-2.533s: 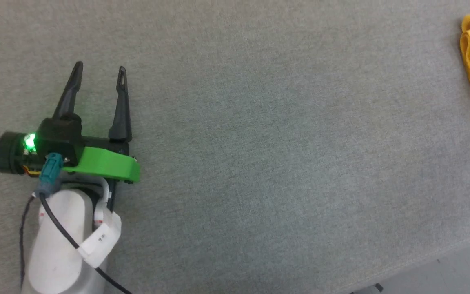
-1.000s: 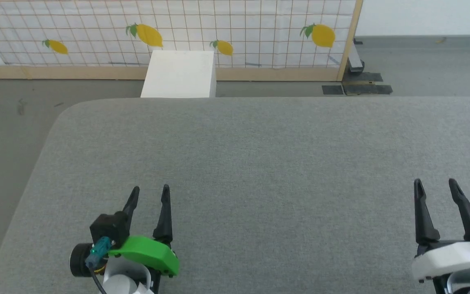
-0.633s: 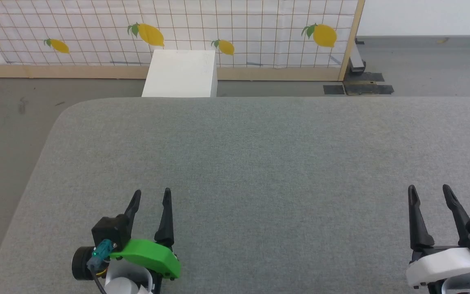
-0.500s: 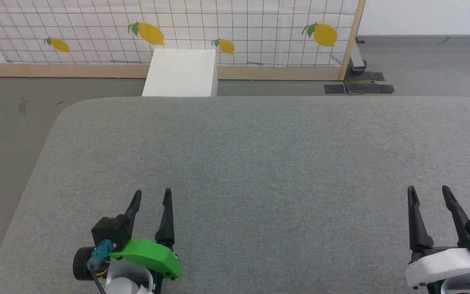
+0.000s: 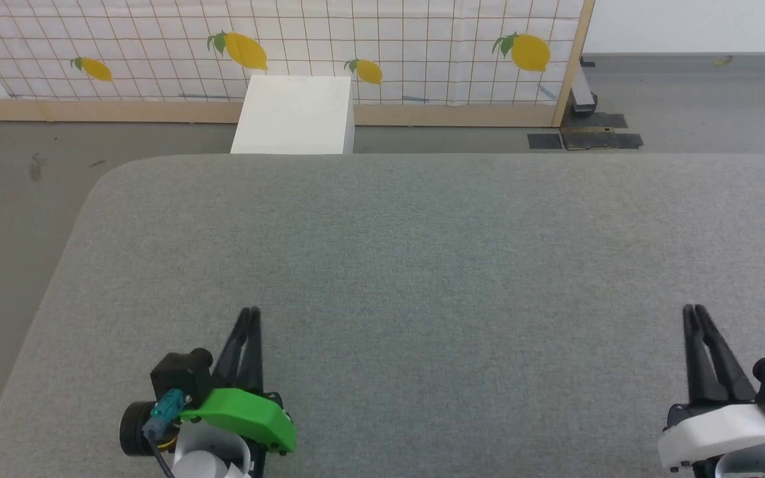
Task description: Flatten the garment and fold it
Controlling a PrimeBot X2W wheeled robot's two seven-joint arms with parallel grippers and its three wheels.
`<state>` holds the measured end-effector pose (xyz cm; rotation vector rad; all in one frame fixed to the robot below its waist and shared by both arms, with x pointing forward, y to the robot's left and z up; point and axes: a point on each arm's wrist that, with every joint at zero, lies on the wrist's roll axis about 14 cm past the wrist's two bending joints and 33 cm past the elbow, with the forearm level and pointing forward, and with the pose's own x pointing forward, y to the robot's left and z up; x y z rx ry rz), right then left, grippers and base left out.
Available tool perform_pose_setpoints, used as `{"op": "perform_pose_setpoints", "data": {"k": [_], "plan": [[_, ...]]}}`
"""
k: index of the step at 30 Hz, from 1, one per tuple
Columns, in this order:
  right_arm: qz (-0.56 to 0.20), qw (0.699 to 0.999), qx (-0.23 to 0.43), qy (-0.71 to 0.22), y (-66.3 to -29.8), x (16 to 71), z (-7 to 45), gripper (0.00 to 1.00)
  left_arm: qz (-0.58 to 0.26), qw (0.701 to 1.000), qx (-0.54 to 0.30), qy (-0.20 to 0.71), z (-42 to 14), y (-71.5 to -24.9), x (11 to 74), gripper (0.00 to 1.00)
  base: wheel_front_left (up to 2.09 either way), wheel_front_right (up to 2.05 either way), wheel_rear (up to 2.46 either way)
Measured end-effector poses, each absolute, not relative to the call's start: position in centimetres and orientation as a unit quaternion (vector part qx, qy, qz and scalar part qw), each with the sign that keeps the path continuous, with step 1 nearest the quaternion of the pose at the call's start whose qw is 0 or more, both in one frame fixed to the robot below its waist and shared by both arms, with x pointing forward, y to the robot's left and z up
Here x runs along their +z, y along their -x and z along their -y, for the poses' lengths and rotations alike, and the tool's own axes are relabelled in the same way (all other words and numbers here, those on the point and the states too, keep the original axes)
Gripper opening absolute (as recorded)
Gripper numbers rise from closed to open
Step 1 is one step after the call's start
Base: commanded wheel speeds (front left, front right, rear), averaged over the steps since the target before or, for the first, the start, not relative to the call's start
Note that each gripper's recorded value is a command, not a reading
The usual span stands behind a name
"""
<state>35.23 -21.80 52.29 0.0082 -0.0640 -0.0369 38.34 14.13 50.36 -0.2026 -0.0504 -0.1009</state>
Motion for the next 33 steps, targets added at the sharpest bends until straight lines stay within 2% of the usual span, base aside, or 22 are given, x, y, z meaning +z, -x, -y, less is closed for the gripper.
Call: {"op": "perform_pose_setpoints", "data": {"k": [33], "plan": [[0.018,1.000,-0.001,-0.003,-35.4,51.9,20.6,0.00,0.028,0.995,-0.049,0.076,-14.5,-38.6,51.4,0.00,0.00,0.00,0.00]]}}
